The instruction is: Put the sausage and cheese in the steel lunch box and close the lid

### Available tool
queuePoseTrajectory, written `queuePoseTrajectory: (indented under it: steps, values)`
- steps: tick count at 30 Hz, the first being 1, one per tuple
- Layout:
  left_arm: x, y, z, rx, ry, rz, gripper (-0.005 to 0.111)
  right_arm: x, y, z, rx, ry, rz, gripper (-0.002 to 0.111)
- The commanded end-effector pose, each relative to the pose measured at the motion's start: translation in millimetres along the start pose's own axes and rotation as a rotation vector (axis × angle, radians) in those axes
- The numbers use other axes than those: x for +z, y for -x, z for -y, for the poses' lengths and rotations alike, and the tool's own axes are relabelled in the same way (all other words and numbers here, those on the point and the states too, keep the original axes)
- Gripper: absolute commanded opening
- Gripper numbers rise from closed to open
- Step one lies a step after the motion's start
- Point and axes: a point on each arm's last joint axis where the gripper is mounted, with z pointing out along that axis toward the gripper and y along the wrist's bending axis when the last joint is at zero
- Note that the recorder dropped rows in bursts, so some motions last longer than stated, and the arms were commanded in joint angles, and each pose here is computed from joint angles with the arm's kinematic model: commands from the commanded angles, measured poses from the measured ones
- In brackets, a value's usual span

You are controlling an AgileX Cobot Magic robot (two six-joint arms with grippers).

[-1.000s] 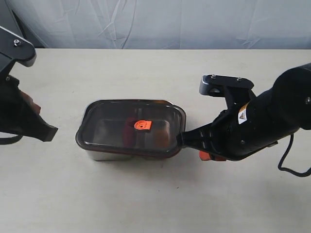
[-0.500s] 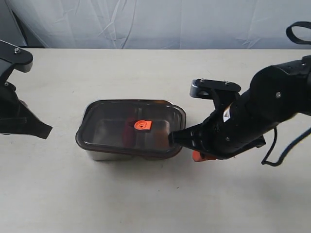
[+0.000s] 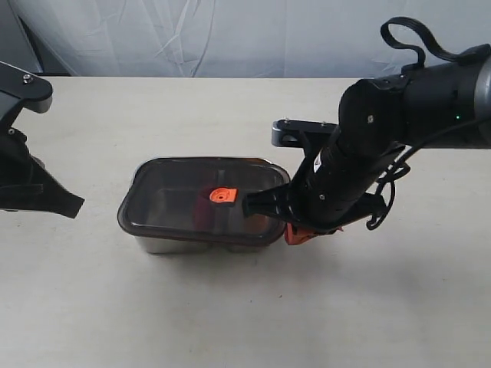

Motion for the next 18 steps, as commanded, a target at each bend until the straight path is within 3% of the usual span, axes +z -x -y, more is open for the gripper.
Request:
queuePoseTrajectory:
  steps: [1,18]
  values:
    - [-0.1,2.2,-0.3,-0.007,-0.005,0.008,0.0,6.6,8.1,-0.3,-0.018,-0.019,-0.008,0.0]
    - [-0.1,2.4,0.2,-0.012,-0.01,0.011,0.0,13.6,18.0,2.9,-0.06,-0.06,0.065,0.0]
